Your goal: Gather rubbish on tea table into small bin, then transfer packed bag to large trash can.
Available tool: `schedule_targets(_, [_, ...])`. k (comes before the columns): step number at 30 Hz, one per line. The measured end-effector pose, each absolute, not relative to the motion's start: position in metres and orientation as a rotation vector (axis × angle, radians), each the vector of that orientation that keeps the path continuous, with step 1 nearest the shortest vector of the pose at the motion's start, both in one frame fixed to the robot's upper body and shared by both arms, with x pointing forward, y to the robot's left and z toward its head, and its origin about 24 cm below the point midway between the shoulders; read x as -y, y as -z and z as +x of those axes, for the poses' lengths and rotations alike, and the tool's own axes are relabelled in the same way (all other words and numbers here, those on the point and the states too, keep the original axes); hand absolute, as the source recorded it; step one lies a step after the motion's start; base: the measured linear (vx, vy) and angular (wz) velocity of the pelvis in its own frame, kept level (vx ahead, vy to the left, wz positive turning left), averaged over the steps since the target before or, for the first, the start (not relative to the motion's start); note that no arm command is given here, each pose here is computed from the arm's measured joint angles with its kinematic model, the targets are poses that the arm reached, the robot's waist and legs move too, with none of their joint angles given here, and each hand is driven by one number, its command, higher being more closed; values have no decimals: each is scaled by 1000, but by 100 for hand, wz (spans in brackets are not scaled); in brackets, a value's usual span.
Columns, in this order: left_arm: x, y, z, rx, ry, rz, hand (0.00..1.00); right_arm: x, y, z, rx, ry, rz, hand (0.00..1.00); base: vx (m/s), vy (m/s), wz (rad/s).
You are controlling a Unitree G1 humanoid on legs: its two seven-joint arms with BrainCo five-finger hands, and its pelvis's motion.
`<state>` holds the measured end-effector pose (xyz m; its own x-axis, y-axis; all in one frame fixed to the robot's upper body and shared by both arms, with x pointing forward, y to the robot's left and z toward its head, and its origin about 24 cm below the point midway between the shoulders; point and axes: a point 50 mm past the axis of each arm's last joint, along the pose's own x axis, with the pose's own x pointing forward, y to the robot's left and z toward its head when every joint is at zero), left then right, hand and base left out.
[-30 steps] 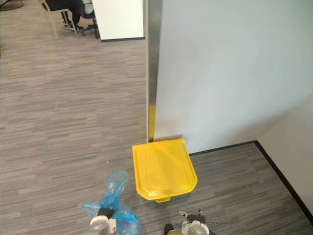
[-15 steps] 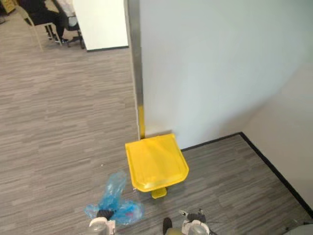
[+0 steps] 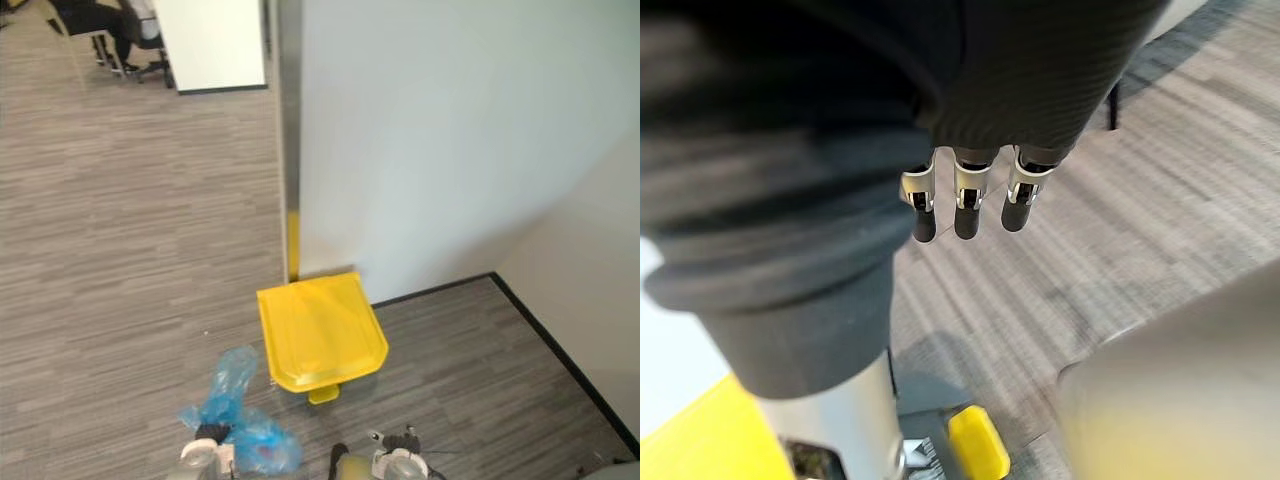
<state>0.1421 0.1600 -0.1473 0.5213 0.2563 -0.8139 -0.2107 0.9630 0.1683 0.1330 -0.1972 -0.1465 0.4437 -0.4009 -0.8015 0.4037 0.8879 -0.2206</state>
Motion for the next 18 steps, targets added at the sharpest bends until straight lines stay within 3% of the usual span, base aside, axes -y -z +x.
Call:
schedule_targets(5, [-180,146,145,-978,-309,94,100,191,144,142,-978,511,17,0,211,-20,-3])
schedule_targets(9, [-158,140,164,-935,-271,50,100,210,134,157,-917,555,-6,0,256,-39,23])
schedule_targets(18, [-160,137,169,-915,-282,33,100,200,139,151,-953,548,21,0,138,-80,18])
